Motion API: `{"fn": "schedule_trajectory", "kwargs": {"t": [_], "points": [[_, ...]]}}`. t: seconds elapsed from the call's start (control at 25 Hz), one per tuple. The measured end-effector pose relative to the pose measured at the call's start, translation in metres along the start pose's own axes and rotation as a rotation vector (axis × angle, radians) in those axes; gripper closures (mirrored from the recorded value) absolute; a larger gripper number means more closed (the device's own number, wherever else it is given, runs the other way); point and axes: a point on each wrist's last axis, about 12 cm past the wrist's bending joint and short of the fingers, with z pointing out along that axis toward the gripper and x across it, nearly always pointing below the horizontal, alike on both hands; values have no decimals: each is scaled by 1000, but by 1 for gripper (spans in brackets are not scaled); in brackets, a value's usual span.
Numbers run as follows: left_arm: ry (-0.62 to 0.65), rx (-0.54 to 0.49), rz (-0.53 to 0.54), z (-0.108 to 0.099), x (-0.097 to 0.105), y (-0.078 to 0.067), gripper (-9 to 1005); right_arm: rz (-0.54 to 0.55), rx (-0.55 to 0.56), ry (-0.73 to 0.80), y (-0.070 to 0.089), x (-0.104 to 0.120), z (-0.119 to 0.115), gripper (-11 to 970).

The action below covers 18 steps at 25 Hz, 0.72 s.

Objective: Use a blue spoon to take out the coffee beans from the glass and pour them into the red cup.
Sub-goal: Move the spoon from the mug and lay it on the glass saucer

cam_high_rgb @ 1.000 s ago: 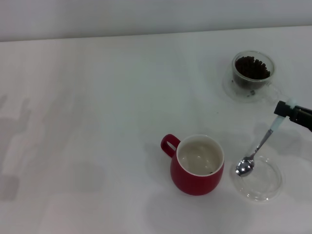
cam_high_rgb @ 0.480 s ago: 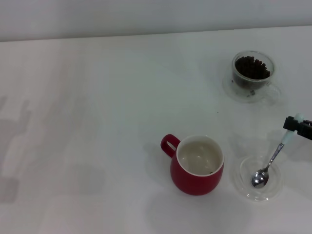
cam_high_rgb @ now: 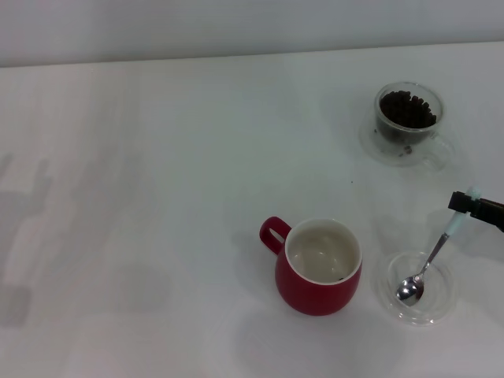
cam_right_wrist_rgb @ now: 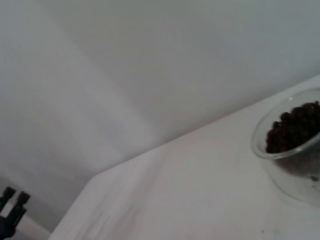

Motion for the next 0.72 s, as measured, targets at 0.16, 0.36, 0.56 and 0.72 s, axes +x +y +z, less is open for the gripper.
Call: {"fn": "schedule_trajectory", "kwargs": {"t": [0.16, 0.36, 0.56, 0.72], "points": [[-3, 1, 2, 1, 0, 1, 345, 18, 17, 9, -2, 0, 3, 749], [-4, 1, 4, 2, 0, 1, 344, 28, 31, 10, -4, 0, 4, 748], [-1, 1, 7, 1, 0, 3, 344, 42, 55, 13, -7, 0, 4, 747], [-2, 2, 10, 2, 0, 4, 344, 60, 66, 34, -9, 2, 7, 746]]}}
